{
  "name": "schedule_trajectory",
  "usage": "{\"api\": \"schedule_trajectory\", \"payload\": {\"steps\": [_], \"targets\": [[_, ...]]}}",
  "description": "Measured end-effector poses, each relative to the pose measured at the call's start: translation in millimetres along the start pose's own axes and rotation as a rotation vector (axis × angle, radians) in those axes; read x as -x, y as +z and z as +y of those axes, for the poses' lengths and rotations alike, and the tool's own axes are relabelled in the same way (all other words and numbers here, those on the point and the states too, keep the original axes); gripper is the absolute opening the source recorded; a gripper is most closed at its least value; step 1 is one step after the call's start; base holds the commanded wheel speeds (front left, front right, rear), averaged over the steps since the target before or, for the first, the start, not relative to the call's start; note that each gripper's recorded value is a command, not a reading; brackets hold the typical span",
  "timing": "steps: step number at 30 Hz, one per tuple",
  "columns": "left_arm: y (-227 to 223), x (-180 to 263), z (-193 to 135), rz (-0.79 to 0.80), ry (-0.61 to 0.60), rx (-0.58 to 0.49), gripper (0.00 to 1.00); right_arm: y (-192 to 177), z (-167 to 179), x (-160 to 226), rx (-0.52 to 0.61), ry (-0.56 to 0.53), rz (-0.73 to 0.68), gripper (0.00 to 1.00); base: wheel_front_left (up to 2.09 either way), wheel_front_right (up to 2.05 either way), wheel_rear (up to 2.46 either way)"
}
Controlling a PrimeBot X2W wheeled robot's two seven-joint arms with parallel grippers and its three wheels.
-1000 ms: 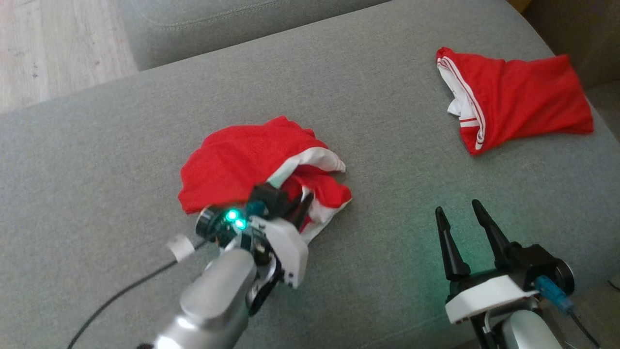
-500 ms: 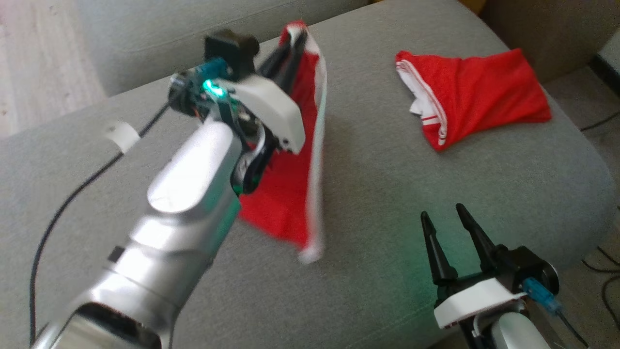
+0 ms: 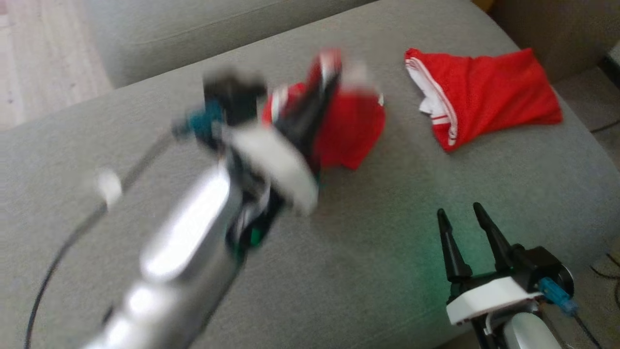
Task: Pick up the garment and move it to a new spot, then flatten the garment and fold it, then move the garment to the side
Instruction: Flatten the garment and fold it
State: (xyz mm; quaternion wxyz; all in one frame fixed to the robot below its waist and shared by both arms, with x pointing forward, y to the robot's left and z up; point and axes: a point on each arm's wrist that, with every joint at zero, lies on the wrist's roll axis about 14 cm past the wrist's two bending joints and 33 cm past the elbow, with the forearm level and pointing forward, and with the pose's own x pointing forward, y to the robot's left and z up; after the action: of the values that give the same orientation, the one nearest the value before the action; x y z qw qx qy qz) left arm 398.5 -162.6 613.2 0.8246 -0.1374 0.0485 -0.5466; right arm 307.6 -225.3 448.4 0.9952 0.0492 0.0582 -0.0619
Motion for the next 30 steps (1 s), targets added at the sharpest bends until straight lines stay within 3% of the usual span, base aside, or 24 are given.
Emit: {"api": "schedule_trajectory", "payload": {"steps": [2,3,8,11,17,24,25,26,27,30], "targets": [[-40,31,-5,0.097,-0.01,0.058,0.0,-1,3,-3,0.001,0.01,0.004,1.0,0.0,0.0,0.0],[-79,67,-7,0.199,0.007,0.097,0.0,-2,6,-6,0.01,0.025,0.006,1.0,0.0,0.0,0.0],[-138,150,-1,0.328,0.15,0.256,0.0,-5,19,-15,0.033,0.073,0.017,1.0,0.0,0.0,0.0],[-152,183,8,0.306,0.259,0.359,0.0,-10,30,-18,0.049,0.111,0.033,1.0,0.0,0.0,0.0],[-172,241,57,0.259,0.539,0.389,0.0,-14,55,-31,0.089,0.196,0.042,1.0,0.0,0.0,0.0],[-189,279,80,0.229,0.718,0.409,0.03,-15,70,-35,0.102,0.246,0.045,1.0,0.0,0.0,0.0],[-191,284,83,0.226,0.736,0.398,0.22,-14,71,-35,0.102,0.247,0.042,1.0,0.0,0.0,0.0],[-190,286,85,0.213,0.752,0.39,0.71,-14,71,-34,0.102,0.248,0.041,1.0,0.0,0.0,0.0],[-189,287,87,0.194,0.768,0.388,1.0,-14,71,-33,0.102,0.248,0.042,1.0,0.0,0.0,0.0],[-186,288,90,0.157,0.795,0.367,1.0,-16,69,-29,0.101,0.244,0.046,1.0,0.0,0.0,0.0]]}}
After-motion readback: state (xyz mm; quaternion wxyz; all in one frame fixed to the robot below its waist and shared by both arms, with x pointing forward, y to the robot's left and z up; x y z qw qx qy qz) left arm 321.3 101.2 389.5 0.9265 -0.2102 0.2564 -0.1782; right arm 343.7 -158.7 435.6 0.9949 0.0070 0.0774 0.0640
